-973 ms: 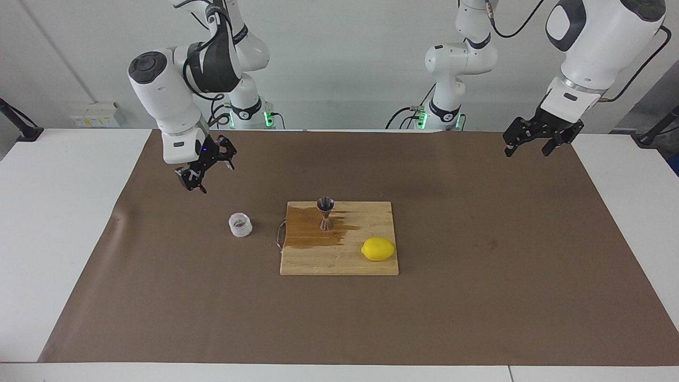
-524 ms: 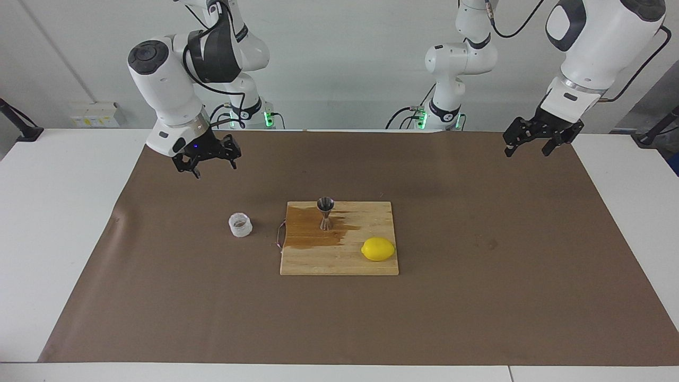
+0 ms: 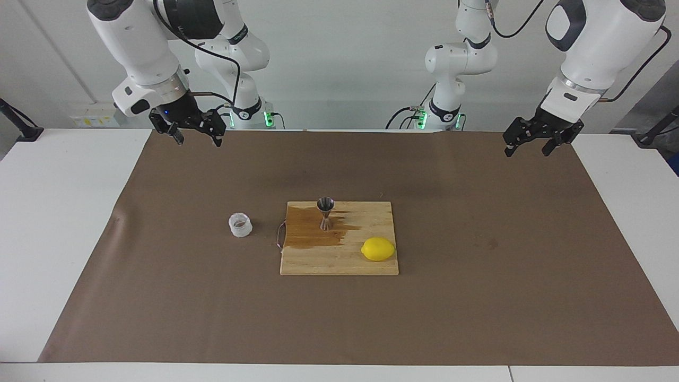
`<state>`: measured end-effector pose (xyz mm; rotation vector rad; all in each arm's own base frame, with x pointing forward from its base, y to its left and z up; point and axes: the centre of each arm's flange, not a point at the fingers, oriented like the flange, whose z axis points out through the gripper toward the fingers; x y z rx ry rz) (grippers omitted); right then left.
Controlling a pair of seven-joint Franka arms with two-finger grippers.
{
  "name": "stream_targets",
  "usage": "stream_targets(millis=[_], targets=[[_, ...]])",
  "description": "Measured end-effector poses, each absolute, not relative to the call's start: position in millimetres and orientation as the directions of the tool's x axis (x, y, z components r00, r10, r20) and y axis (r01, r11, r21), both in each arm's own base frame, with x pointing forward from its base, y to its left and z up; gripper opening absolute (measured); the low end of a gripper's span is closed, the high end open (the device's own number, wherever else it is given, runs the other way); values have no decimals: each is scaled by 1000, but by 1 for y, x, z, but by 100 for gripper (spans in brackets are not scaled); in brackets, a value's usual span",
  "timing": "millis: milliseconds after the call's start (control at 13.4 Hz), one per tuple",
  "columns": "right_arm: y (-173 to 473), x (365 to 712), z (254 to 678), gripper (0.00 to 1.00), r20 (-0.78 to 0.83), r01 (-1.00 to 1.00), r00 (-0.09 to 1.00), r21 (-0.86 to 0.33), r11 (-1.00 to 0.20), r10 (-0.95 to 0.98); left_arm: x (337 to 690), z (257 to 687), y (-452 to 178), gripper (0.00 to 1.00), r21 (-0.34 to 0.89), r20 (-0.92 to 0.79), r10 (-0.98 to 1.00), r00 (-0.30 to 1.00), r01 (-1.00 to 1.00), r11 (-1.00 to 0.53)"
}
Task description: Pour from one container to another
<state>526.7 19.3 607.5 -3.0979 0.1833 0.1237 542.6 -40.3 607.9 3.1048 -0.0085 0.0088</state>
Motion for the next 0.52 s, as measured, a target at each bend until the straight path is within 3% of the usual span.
stream_targets(millis=[524], targets=[[0,517,625,100,-62,-154,986,-36,-987,-151,543,608,-40,100,37,6,-5,1000,-6,-999]])
